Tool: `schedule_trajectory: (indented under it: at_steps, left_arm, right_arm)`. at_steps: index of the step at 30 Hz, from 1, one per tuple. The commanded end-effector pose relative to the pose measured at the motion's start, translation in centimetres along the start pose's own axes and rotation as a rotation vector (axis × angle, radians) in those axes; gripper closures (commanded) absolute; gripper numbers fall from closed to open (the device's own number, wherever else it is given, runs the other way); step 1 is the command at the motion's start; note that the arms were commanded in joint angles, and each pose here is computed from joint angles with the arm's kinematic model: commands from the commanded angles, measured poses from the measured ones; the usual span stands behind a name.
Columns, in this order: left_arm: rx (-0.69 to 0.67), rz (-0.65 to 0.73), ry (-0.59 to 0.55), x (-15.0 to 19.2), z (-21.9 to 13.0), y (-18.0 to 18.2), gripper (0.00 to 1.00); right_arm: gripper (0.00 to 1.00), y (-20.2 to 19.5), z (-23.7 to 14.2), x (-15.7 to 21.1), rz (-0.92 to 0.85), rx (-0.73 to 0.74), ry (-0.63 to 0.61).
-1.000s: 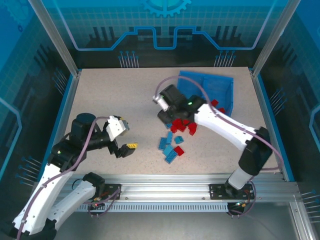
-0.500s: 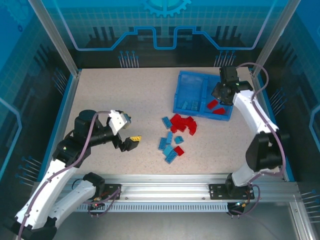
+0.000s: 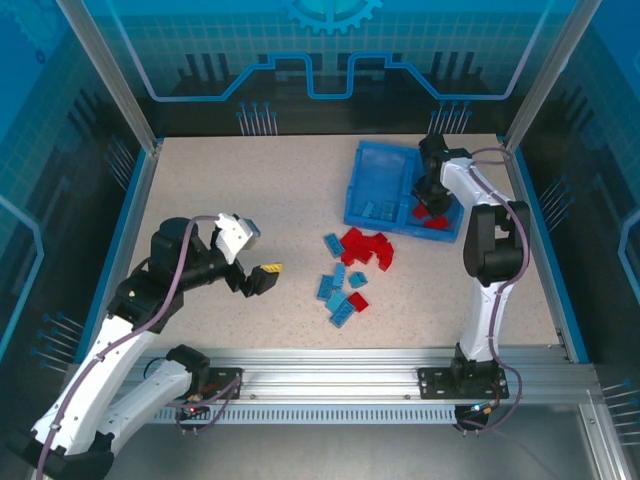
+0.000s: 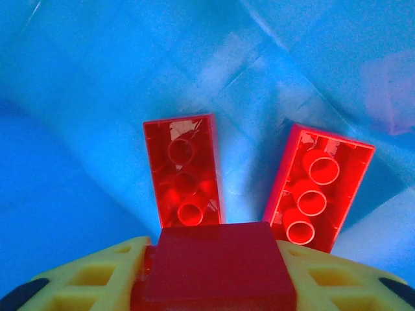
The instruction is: Sort the legos into containers by color
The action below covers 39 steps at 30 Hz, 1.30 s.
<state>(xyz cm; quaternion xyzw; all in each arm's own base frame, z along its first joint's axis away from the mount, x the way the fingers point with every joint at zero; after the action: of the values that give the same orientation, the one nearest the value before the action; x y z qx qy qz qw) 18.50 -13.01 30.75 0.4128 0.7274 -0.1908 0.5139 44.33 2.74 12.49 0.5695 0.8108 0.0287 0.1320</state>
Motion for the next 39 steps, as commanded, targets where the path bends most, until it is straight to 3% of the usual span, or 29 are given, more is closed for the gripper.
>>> schedule_trajectory:
  at_steps: [1, 9, 12, 18, 20, 23, 27, 31, 35, 39]
  left_arm:
    - [-0.050, -0.043, -0.025, -0.7, -0.1, 0.8, 0.01]
    - [-0.106, -0.218, -0.042, -0.8, 1.3, 2.3, 0.01]
    - [-0.195, -0.379, -0.041, -0.7, 2.1, 4.0, 0.01]
    - [-0.498, -1.005, 0.071, 2.6, 5.2, 8.4, 0.01]
    - [-0.482, -1.178, 0.124, 3.5, 7.5, 8.7, 0.01]
    - [-0.359, -1.326, 0.185, 3.9, 11.5, 8.5, 0.01]
    - [-0.338, -1.413, 0.303, 4.9, 15.6, 8.1, 0.03]
    - [-0.343, -1.455, 0.429, 5.3, 19.4, 7.3, 0.06]
    - [-0.349, -1.499, 0.554, 6.3, 23.6, 6.5, 0.10]
    - [-0.377, -1.552, 0.659, 8.2, 26.8, 6.1, 0.16]
  right_arm:
    - [0.47, 0.0, -0.9, -0.4, 0.046, 0.006, 0.012]
    - [0.38, -0.6, -4.2, -1.6, 0.015, -0.063, -0.013]
    - [0.38, -1.2, -6.6, -2.2, 0.008, -0.106, -0.039]
    - [0.36, -2.6, -14.1, -1.4, -0.095, -0.308, -0.045]
    - [0.33, -2.5, -16.9, 0.3, -0.231, -0.440, 0.002]
    - [0.30, -3.1, -20.1, 3.6, -0.459, -0.559, 0.071]
    - [0.24, -5.0, -22.6, 8.6, -0.744, -0.616, 0.158]
    - [0.10, -7.0, -23.6, 13.5, -0.983, -0.625, 0.265]
    - [0.00, -8.3, -23.3, 15.7, -1.054, -0.597, 0.332]
    - [0.00, -9.2, -22.6, 15.9, -1.103, -0.560, 0.322]
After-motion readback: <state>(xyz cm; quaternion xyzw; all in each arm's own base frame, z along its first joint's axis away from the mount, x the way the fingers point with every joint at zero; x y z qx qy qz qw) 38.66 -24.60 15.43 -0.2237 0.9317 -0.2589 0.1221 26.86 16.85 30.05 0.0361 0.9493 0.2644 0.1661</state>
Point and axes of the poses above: each hand's point on the last joint's axis, 136 mm out from that joint toward the fingers, its own z axis out along the fingers, its own y axis along the line the jaws close on, x = y × z, the point moved 5 cm from there along -z, back along the fingers, and after that the axes turned 10 degrees about z, right-handed, at the moved point
